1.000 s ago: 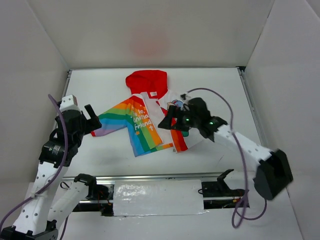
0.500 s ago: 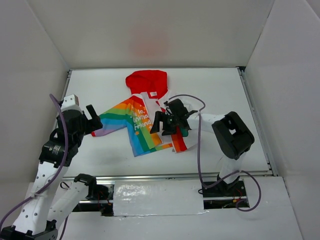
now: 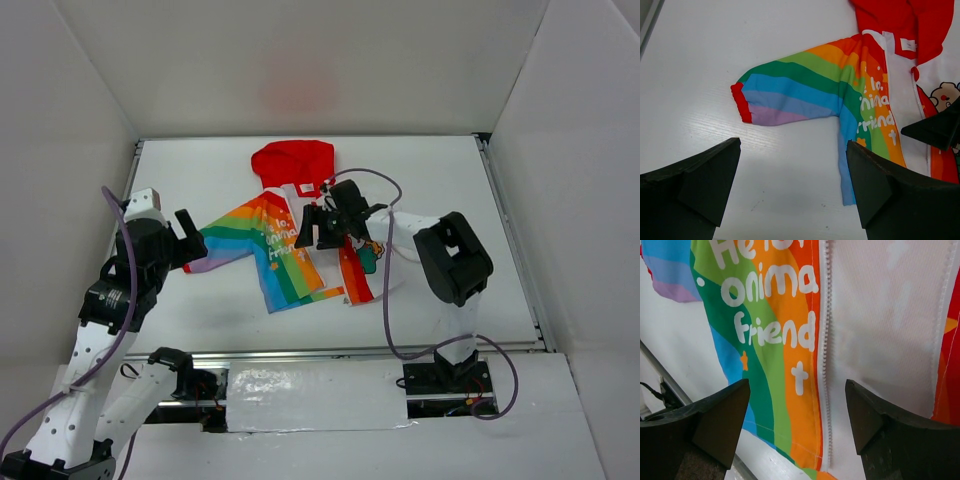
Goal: Zip up the jacket
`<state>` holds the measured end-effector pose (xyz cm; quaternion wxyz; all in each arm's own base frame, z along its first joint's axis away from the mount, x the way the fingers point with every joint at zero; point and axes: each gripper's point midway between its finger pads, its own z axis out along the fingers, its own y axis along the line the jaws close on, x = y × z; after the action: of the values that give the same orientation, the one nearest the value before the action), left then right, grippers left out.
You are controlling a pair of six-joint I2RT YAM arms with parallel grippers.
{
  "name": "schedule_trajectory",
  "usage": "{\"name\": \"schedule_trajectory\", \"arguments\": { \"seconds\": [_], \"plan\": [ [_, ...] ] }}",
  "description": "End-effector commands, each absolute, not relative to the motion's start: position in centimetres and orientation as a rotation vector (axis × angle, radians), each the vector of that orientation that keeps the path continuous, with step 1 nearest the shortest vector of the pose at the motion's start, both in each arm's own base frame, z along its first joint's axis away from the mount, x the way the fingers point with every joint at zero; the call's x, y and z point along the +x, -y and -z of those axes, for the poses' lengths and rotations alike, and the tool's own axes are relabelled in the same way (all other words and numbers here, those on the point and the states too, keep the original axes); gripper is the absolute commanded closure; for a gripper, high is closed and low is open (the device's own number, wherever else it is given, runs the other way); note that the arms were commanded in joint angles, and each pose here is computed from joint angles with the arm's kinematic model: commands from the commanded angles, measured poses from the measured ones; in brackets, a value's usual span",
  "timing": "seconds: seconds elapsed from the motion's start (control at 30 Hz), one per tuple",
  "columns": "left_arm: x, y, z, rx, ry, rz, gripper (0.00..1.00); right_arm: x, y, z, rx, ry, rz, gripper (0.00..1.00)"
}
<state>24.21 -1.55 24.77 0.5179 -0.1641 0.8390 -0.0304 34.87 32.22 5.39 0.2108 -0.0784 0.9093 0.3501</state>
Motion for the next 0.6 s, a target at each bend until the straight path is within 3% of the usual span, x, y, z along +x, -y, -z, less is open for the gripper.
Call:
{"name": "schedule_trajectory", "arguments": {
  "seconds": [0.0,0.57],
  "plan": [
    [24.8,2.0,-25.4,-0.356,-1.983,0.093,0.01,36.2,-32.3,-6.0,-0.261,-2.506,-0.978,0.17],
    [24.9,2.2,-25.4,-0.349,-1.984,0.1,0.01,32.7,-34.8,-6.1,-0.378,-2.507,-1.385,0.24]
  ]
}}
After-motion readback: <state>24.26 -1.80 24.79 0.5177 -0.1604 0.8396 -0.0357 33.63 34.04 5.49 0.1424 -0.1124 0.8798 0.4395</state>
